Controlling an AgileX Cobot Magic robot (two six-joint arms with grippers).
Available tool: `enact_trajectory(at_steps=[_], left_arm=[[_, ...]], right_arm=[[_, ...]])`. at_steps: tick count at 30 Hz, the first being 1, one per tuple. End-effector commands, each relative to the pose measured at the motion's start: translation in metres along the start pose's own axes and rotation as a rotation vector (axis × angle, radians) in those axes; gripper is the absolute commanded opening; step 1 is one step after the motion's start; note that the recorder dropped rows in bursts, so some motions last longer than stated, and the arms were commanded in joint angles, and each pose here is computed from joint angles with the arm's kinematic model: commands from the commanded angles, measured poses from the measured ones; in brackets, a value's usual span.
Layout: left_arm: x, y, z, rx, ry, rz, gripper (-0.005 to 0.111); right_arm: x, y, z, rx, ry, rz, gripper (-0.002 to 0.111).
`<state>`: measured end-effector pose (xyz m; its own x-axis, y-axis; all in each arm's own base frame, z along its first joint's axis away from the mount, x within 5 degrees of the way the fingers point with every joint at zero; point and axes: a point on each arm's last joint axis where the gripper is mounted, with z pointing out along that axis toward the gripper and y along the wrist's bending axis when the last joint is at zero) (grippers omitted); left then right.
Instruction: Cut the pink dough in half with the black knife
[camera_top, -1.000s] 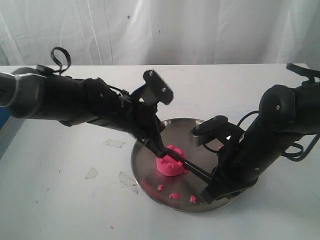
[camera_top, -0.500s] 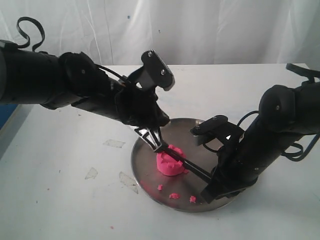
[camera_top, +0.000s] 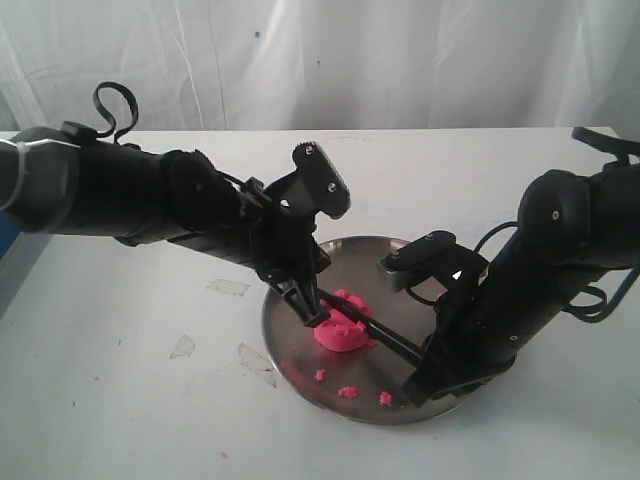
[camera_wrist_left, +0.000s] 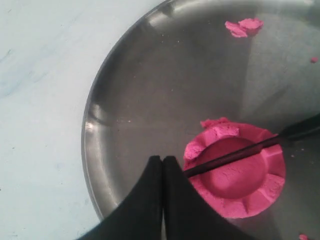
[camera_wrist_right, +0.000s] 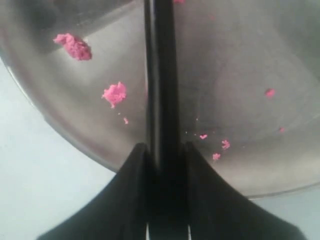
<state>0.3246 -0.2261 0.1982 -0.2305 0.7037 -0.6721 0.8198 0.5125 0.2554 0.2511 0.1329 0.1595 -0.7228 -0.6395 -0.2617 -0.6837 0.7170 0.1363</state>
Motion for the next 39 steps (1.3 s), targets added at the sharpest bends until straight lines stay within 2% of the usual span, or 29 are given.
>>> enact_trajectory(at_steps=[1,10,26,31,39], left_arm=[[0.002,0.001,0.006,-0.026,-0.003,-0.007,0.000],[0.028,0.024,0.015,-0.036,0.064,-0.086,0.000],[0.032,0.018,0.023,-0.011,0.086,-0.085,0.000],[0.041,0.018,0.036,-0.035,0.102,-0.081,0.000],[0.040,0.021,0.037,-0.062,0.089,-0.096,0.000]], right_arm=[[-0.001,0.000,0.000,0.000,-0.003,-0.012,0.000],[-0.001,0.000,0.000,-0.001,-0.004,-0.002,0.000],[-0.001,0.000,0.000,-0.001,-0.004,-0.002,0.000],[-0.001,0.000,0.000,-0.001,-0.004,-0.002,0.000],[-0.001,0.000,0.000,-0.001,-0.004,-0.002,0.000]])
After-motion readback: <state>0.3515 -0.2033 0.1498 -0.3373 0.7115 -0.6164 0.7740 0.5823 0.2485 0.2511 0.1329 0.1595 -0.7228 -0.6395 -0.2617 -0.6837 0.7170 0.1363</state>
